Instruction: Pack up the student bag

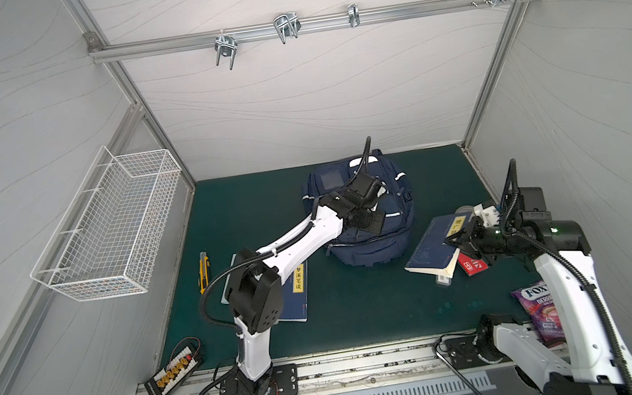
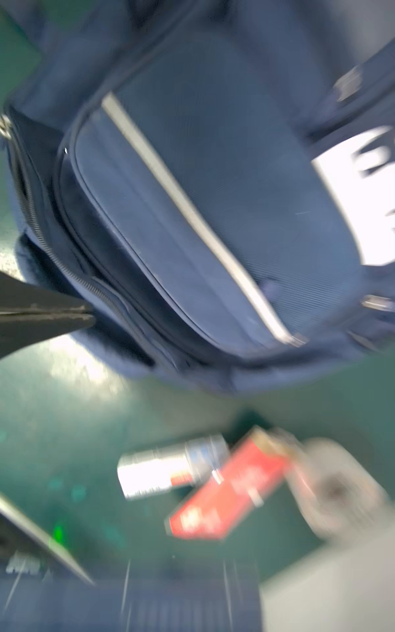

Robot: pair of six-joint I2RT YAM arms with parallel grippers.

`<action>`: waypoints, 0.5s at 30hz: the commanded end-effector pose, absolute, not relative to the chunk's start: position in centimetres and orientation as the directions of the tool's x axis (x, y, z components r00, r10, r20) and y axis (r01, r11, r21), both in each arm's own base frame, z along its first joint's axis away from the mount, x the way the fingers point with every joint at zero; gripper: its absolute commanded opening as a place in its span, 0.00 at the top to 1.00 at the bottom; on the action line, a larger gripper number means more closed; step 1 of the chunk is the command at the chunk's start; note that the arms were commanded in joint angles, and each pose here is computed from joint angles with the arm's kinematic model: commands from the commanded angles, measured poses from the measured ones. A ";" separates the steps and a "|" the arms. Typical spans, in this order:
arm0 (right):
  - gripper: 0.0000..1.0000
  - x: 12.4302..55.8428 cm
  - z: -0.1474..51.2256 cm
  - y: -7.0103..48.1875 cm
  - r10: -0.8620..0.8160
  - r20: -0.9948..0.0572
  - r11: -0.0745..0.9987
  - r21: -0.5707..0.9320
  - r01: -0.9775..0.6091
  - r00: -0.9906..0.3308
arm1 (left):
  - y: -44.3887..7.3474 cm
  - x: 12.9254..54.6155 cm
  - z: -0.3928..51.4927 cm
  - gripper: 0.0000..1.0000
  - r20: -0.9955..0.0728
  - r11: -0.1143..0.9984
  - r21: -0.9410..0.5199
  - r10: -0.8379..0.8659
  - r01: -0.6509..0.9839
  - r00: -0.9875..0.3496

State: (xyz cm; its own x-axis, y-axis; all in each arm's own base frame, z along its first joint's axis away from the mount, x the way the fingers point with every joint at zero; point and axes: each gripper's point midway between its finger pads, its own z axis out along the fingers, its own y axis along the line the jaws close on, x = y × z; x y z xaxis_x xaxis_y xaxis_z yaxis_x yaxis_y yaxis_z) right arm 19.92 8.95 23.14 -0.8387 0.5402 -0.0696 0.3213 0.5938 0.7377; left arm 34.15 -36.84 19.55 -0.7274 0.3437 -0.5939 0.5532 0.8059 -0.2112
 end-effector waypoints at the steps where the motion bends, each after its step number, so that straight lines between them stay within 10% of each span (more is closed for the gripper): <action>1: 1.00 20.5 23.7 9.5 0.538 -0.057 0.555 0.775 0.302 -0.841 | -36.7 35.3 19.3 1.00 -0.627 0.812 -0.150 0.363 0.564 -0.689; 6: 1.00 20.4 23.5 9.8 0.529 -0.050 0.549 0.781 0.297 -0.847 | -35.1 38.6 14.0 0.28 -0.499 0.851 -0.013 0.450 0.526 -0.741; 15: 1.00 19.9 23.4 9.8 0.527 -0.042 0.552 0.776 0.305 -0.849 | -34.4 40.0 8.0 0.18 -0.439 0.805 0.127 0.570 0.580 -0.695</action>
